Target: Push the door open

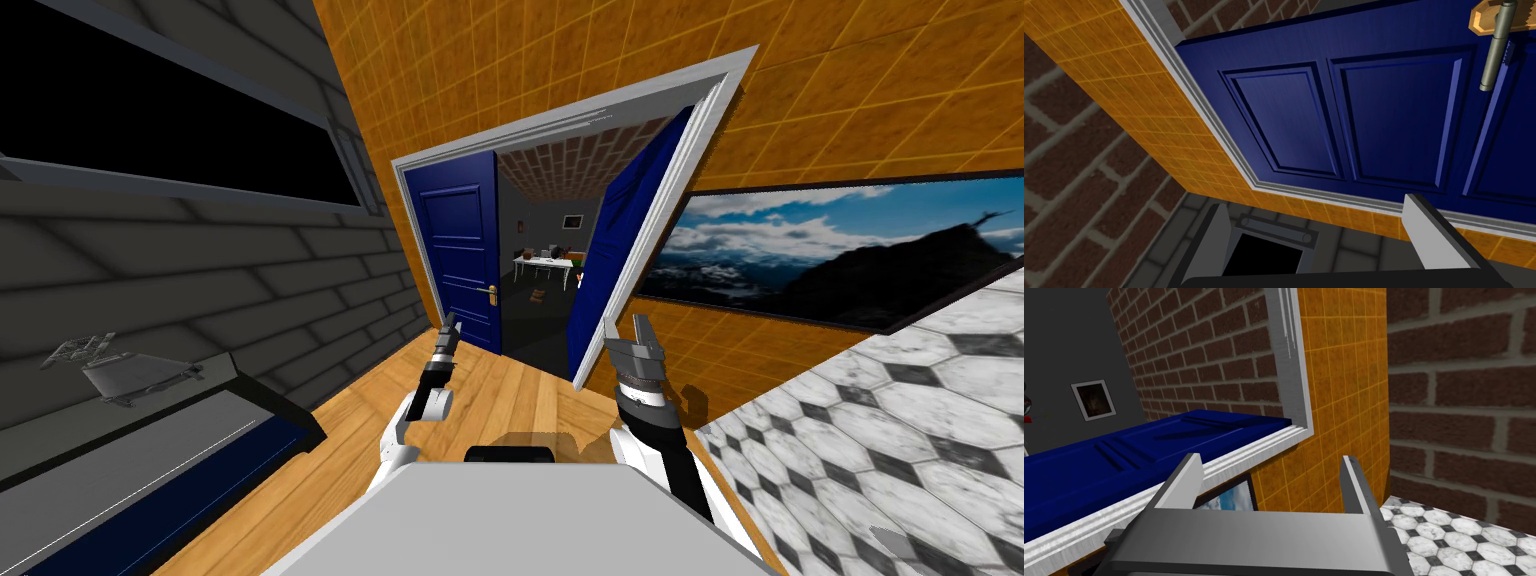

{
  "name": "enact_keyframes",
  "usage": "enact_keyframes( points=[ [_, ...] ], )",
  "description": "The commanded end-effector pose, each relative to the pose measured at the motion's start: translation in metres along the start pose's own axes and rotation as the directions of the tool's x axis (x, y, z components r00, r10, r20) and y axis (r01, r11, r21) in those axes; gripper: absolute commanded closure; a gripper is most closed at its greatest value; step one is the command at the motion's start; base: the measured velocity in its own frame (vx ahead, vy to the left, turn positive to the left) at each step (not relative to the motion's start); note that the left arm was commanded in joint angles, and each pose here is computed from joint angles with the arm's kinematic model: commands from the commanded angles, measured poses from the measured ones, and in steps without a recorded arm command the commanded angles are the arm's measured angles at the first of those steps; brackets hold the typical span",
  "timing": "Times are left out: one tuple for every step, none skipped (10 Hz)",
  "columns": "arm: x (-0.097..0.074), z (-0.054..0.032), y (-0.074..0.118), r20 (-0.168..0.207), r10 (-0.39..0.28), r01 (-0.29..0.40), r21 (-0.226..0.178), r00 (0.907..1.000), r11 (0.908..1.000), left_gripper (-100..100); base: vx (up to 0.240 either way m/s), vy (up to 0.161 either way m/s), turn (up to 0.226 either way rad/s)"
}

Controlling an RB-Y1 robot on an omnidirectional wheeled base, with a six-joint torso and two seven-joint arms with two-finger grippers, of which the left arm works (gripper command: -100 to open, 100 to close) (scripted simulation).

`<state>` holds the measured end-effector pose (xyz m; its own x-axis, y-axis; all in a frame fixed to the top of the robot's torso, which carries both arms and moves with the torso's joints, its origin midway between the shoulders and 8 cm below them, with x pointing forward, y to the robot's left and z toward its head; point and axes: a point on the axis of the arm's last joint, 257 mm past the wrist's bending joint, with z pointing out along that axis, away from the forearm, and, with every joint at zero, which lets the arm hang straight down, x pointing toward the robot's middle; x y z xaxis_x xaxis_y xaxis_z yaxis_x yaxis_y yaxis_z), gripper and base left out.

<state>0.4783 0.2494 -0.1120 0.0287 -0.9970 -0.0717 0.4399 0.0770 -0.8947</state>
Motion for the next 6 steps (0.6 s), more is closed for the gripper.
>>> enact_keyframes(
  points=[
    [0.006,0.0056,0.011,-0.012,-0.006,0.006,-0.011,0.9999,0.9999,-100,0.087,0.077,-0.033],
    [0.006,0.0038,0.016,-0.012,-0.006,0.006,-0.023,0.9999,0.9997,-100,0.057,0.053,-0.014],
    [0.009,0.0068,0.025,-0.019,-0.009,0.009,-0.036,0.9998,0.9993,-100,0.051,0.053,-0.013],
    [0.013,0.0112,0.030,-0.027,-0.013,0.012,-0.040,0.9996,0.9991,-100,0.069,0.072,-0.026],
    [0.013,0.0098,0.034,-0.027,-0.013,0.012,-0.049,0.9996,0.9987,-100,0.056,0.049,-0.016],
    [0.016,0.0126,0.043,-0.034,-0.017,0.014,-0.062,0.9993,0.9980,-100,0.057,0.044,-0.018]
  ],
)
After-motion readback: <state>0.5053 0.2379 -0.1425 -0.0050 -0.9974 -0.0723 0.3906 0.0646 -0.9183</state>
